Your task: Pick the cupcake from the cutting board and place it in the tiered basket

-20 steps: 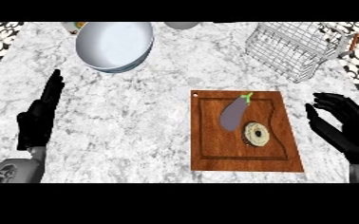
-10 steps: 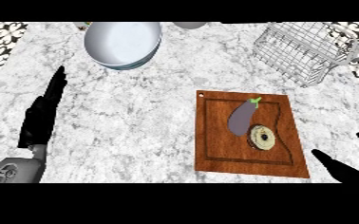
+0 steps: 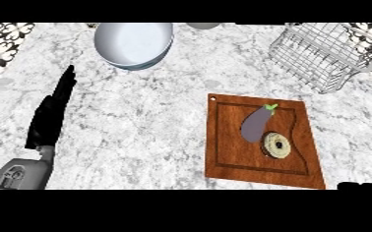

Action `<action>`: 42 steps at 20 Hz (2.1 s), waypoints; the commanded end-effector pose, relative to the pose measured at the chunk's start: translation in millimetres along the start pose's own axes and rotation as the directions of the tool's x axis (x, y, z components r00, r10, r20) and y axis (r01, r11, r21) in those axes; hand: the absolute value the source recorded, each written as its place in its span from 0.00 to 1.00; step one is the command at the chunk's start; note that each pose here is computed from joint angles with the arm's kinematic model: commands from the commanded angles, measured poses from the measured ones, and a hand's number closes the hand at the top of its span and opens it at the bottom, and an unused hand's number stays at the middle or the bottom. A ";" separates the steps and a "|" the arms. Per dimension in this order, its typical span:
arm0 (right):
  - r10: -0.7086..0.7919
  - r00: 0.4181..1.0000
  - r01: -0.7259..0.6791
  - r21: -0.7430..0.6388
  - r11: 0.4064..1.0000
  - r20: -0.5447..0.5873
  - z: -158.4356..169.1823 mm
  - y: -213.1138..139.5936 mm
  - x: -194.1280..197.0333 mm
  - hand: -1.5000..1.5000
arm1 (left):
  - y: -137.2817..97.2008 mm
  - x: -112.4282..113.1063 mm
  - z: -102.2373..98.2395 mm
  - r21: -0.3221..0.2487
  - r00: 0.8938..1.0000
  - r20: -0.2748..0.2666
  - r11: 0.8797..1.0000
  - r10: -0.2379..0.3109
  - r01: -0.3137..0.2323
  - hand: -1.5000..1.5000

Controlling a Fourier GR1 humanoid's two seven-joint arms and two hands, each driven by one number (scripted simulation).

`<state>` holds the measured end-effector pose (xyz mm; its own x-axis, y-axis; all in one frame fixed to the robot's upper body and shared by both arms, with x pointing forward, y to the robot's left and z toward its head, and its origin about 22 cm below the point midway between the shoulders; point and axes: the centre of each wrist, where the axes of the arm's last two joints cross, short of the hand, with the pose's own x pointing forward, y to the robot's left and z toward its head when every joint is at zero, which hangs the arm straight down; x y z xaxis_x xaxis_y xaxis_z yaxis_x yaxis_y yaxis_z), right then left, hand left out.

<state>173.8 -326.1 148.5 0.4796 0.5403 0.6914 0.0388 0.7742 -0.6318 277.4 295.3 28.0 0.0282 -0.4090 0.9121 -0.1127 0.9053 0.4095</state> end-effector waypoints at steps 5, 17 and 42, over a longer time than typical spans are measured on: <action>0.077 0.981 -0.069 0.050 0.996 -0.176 -17.1 -3.2 62.2 0.00 | 13.9 11.1 8.6 -0.006 1.000 0.013 1.000 -0.026 0.026 0.50; 0.206 0.936 -0.148 0.213 0.966 -0.286 -40.7 55.3 59.1 0.00 | 8.6 14.2 1.4 0.000 1.000 0.000 1.000 0.003 -0.003 0.50; 0.367 0.891 -0.322 0.197 0.926 -0.266 -31.2 120.1 67.5 0.00 | 11.6 -2.0 -2.0 0.014 1.000 -0.017 1.000 0.001 -0.001 0.50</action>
<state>237.2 -221.1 107.4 0.5596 0.7294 0.3935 -0.2726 0.6103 -0.7438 275.1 298.3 30.3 0.0366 -0.4117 0.9106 -0.1198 0.9028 0.4130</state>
